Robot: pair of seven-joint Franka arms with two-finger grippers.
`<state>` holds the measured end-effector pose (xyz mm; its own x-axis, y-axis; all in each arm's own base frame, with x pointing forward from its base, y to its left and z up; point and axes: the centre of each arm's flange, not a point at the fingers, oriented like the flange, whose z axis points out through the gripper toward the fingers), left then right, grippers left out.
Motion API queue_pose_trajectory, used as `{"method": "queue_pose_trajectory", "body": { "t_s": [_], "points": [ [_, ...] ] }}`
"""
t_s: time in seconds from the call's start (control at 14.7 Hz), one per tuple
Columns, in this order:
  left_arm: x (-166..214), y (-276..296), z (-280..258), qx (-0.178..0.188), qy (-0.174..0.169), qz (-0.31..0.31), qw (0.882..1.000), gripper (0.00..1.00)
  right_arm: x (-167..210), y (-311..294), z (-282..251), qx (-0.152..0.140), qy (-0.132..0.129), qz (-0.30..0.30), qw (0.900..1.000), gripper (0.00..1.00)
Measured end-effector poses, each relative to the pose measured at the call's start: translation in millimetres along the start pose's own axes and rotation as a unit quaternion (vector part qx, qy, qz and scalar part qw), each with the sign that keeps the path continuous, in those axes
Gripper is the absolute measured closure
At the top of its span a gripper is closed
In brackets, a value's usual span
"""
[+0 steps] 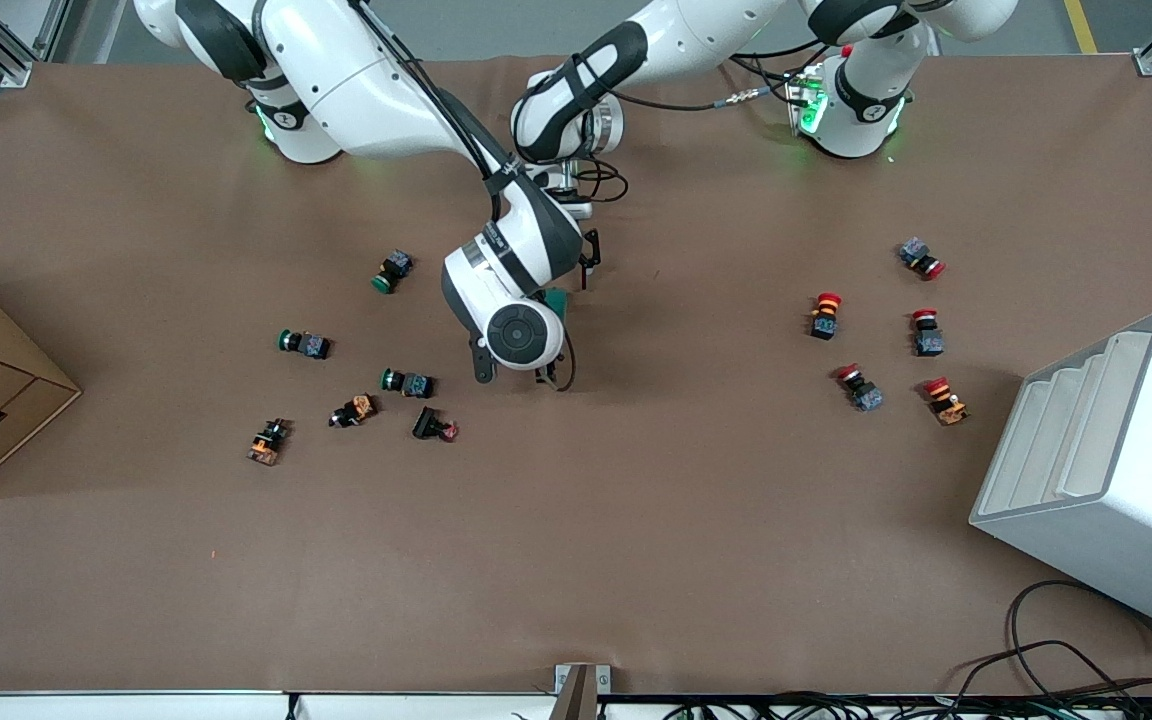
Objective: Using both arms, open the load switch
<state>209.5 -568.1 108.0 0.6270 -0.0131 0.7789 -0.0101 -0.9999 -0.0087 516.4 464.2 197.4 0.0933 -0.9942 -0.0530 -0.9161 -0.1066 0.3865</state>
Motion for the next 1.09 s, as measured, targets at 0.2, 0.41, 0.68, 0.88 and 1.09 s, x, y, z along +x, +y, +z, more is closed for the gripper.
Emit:
{"method": "queue_pose_trajectory", "body": {
  "t_s": [0.2,0.41,0.68,0.88,1.09],
  "points": [
    [-4.1,-1.7,4.2,0.001,0.016,0.010,1.000,0.04,-1.4,4.1,-4.9,-0.016,0.007,-0.003,1.000,0.00],
    [-4.3,-0.7,4.8,0.000,0.020,0.012,1.000,0.04,-6.0,10.4,-12.4,-0.034,0.013,-0.009,0.999,0.00],
    [-7.6,0.7,6.2,0.007,0.030,0.005,1.000,0.01,-14.7,17.6,-24.0,-0.046,0.014,-0.019,0.999,0.00],
    [-11.1,9.4,7.7,0.008,0.034,-0.004,0.999,0.00,-16.3,20.7,-31.2,-0.055,0.017,-0.023,0.998,0.00],
    [-14.8,11.8,9.6,0.013,0.043,-0.004,0.999,0.00,-16.5,26.5,-29.5,-0.074,0.025,-0.028,0.997,0.00]
  ]
}}
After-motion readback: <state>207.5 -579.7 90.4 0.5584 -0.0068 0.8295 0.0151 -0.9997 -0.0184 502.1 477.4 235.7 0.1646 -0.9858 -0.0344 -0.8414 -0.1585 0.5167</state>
